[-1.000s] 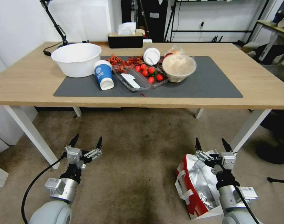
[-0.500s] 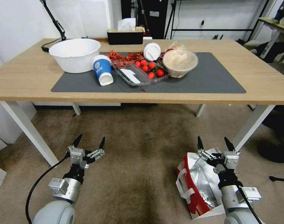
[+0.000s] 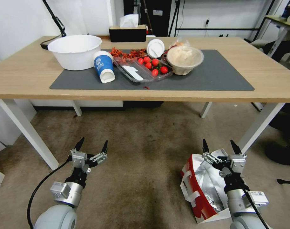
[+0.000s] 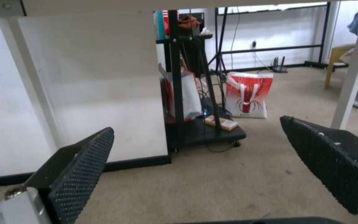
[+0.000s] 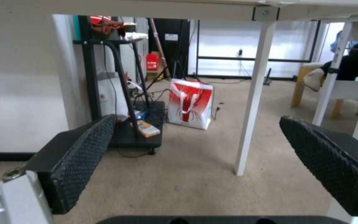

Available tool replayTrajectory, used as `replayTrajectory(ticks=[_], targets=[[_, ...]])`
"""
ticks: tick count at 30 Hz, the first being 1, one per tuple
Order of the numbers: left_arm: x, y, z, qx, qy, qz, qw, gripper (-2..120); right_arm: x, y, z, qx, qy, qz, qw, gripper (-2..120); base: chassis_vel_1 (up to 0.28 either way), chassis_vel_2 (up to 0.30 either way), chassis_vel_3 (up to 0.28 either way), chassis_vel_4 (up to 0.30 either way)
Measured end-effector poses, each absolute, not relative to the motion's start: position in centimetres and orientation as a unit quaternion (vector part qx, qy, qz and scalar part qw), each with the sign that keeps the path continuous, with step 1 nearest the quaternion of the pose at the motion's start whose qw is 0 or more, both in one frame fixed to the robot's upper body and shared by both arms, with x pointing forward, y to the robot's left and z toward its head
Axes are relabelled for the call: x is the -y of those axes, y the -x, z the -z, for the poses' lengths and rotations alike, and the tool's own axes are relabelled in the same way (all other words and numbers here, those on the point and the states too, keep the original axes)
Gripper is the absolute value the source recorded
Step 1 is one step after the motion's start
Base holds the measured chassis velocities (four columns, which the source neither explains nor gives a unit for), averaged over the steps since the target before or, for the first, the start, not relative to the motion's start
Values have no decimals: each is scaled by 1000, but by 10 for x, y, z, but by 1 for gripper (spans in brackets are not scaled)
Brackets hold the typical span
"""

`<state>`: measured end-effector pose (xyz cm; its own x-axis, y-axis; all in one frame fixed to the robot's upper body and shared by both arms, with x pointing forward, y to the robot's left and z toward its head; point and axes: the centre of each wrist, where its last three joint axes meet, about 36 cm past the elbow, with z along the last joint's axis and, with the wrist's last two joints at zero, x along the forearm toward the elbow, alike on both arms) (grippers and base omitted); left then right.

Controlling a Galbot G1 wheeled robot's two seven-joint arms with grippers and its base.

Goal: Pick up the food delivery bag from the floor and place it on the table.

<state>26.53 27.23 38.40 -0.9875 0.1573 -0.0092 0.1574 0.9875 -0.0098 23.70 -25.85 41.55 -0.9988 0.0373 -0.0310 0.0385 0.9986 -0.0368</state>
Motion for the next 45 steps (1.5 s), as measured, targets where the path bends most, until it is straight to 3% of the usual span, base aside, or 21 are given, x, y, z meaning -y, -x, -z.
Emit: replayTrajectory(ticks=[45], targets=[[-265,-266,-379,-996,-87,12,3,100,259,-237,-414,-1000,-15,18,10,100,0,0,0,0]])
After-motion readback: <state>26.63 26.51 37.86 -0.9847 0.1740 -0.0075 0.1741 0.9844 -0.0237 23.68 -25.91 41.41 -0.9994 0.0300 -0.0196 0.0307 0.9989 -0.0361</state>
